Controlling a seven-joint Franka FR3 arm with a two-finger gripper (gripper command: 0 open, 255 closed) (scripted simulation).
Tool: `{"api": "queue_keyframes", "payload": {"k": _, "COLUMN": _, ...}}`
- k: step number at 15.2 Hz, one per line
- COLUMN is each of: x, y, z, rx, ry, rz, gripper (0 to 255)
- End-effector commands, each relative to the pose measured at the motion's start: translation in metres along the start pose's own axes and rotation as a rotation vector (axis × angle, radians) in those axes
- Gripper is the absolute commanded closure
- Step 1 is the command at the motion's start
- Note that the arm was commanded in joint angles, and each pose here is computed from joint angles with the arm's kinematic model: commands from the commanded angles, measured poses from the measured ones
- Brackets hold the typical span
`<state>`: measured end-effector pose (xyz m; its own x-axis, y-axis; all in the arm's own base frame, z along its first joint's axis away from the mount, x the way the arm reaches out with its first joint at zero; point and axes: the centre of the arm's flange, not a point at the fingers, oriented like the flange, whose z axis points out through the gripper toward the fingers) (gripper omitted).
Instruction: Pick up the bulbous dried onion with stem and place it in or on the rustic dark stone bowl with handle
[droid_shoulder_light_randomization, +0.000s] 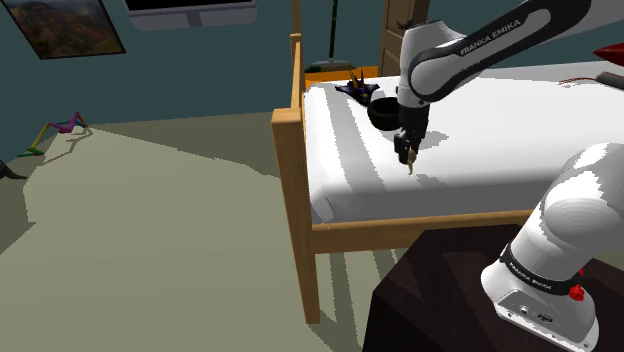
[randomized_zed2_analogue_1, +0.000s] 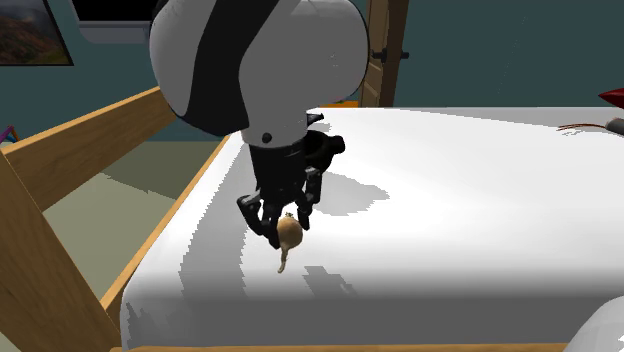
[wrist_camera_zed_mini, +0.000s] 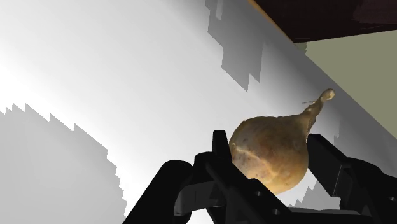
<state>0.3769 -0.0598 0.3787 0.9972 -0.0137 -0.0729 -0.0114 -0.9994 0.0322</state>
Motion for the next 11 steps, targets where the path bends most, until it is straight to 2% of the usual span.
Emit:
{"api": "queue_keyframes", "payload": {"k": 1, "x": -0.001, "y": 0.0, "z": -0.011, "rx": 0.0, "ry": 0.0, "rz": 0.0, "gripper": 255}}
{"api": "queue_keyframes", "payload": {"k": 11, "x": -0.005, "y": 0.002, "z": -0.064, "rx": 0.0, "ry": 0.0, "rz": 0.0, "gripper": 255}}
